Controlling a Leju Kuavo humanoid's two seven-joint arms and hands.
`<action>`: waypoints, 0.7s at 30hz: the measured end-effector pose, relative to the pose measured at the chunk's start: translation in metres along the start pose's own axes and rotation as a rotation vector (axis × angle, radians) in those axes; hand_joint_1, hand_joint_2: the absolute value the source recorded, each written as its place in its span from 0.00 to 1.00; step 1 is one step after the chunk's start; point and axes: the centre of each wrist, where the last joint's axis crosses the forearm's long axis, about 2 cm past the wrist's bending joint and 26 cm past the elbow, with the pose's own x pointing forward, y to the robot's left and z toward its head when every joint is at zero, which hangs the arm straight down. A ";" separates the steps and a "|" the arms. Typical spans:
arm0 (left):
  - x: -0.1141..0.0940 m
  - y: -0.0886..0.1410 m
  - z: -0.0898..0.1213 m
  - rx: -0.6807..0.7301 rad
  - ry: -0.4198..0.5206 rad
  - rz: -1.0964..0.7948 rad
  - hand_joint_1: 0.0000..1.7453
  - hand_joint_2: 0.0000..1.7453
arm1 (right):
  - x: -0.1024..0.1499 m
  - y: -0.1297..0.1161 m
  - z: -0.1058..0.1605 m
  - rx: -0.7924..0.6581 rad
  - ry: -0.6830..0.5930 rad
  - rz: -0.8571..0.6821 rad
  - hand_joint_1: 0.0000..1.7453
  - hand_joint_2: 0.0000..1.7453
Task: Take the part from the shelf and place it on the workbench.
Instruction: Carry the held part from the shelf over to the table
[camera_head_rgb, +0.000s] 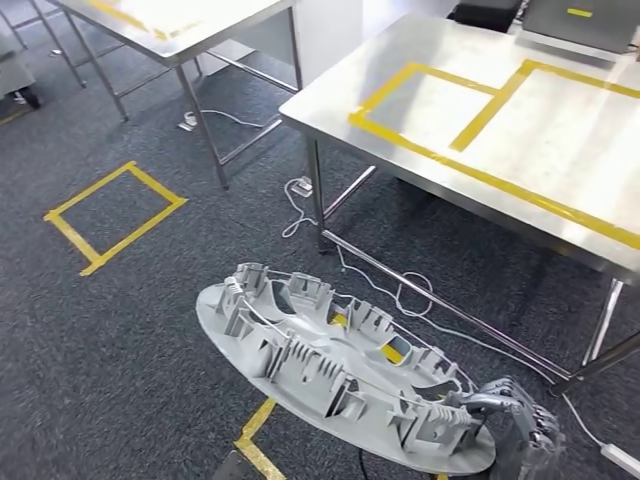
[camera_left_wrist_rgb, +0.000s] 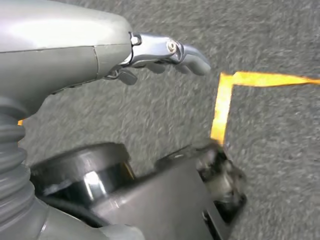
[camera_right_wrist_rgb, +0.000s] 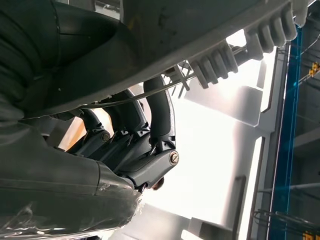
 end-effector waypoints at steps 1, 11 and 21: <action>0.000 0.000 0.000 0.000 0.001 0.001 0.00 1.00 | 0.000 0.000 0.000 0.003 0.001 0.001 1.00 1.00; 0.001 -0.002 0.000 -0.004 0.001 0.009 0.00 1.00 | -0.003 0.002 0.002 0.017 0.003 0.007 1.00 1.00; 0.001 -0.002 0.000 -0.009 -0.002 0.015 0.00 1.00 | -0.004 0.002 0.003 0.020 0.004 0.010 1.00 1.00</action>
